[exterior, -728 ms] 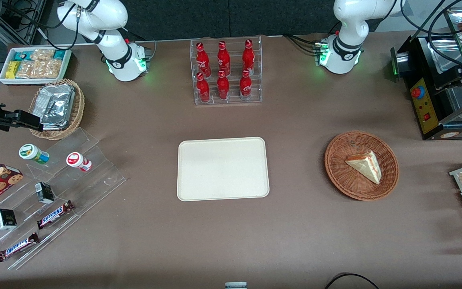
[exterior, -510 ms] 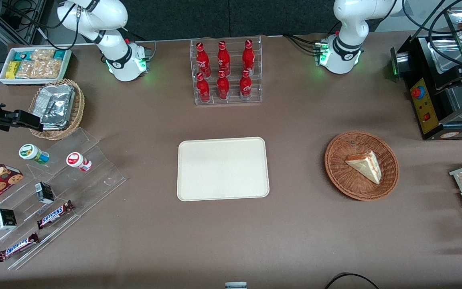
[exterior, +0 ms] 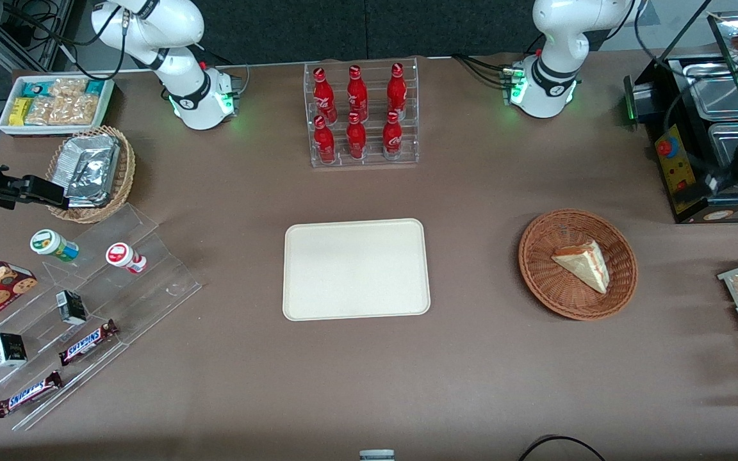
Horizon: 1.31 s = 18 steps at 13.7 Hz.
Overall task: Place sandwich from basket to tray
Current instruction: 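Move the left gripper over the wicker basket toward the sandwich, then lower the left gripper and close it on the wrapped sandwich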
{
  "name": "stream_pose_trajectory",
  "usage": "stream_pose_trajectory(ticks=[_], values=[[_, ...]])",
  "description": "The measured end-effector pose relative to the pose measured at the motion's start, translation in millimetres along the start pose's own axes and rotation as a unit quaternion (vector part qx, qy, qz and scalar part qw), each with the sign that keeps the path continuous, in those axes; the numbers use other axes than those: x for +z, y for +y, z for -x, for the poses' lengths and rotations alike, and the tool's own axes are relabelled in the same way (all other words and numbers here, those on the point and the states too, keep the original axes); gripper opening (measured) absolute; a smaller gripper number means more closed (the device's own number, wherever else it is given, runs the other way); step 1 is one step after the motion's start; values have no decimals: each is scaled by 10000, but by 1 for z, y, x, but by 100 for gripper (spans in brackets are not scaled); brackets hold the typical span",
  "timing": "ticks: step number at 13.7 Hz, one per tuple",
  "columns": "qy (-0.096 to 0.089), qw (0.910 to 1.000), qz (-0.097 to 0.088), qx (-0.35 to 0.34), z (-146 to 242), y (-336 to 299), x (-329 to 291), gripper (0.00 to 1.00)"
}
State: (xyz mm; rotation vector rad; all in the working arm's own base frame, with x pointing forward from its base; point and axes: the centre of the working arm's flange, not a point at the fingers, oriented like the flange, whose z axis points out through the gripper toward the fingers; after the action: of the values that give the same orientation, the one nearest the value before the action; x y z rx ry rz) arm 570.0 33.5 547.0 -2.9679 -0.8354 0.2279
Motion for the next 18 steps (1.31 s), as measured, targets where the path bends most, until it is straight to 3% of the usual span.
stream_pose_trajectory(ticks=[3,8,12,18], values=[[272,9919,202,-1221,-18,14,84,100],[757,9773,685,-1854,-2,30,186,100],[703,9704,711,-2200,10,33,224,100],[745,9691,791,-2212,22,34,279,100]])
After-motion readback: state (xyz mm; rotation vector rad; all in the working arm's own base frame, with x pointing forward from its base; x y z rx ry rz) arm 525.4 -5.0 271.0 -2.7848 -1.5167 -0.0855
